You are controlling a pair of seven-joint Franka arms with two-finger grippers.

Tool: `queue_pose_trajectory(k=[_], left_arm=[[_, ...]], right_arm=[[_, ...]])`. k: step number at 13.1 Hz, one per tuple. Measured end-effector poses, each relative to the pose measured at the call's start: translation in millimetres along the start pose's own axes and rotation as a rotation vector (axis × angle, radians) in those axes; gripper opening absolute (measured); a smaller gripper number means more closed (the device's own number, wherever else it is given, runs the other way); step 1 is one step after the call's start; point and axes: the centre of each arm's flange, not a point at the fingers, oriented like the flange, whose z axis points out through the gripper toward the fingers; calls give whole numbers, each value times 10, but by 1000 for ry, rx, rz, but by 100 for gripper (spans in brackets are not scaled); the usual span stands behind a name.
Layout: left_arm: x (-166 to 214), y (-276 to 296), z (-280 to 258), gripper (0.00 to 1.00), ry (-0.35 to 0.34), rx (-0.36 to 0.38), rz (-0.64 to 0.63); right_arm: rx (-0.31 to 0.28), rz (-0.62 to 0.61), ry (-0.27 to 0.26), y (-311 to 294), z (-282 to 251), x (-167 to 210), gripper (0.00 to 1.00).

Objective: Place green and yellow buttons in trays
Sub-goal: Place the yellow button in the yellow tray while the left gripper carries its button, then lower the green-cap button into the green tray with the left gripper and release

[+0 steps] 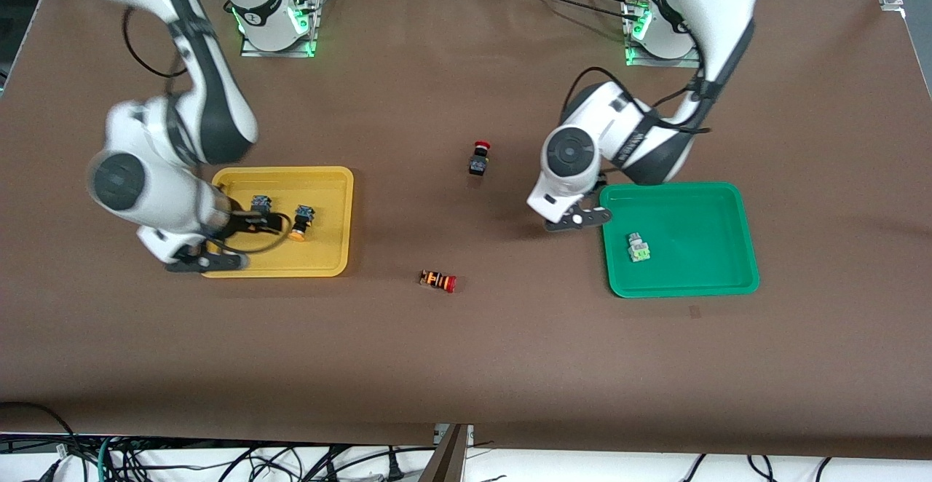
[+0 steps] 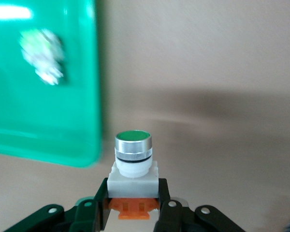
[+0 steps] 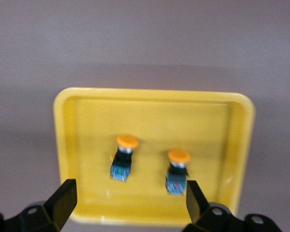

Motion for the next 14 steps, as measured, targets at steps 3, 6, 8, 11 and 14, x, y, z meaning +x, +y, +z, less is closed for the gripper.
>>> queue_pose_trajectory(k=[3, 6, 8, 11, 14], left_arm=[[593, -1209, 152, 41, -40, -45, 217], [928, -2051, 605, 41, -30, -121, 348], [1049, -2297, 871, 48, -8, -158, 405], [1077, -2338, 444, 77, 70, -139, 429], [734, -2374, -853, 100, 130, -66, 438]], right_arm=[[13, -7, 31, 39, -1018, -470, 100], [14, -25, 9, 5, -1496, -875, 100], [-1, -13, 17, 112, -1763, -979, 100], [-42, 6, 25, 277, -2095, -1062, 100], [-50, -17, -6, 287, -2069, -1082, 100]])
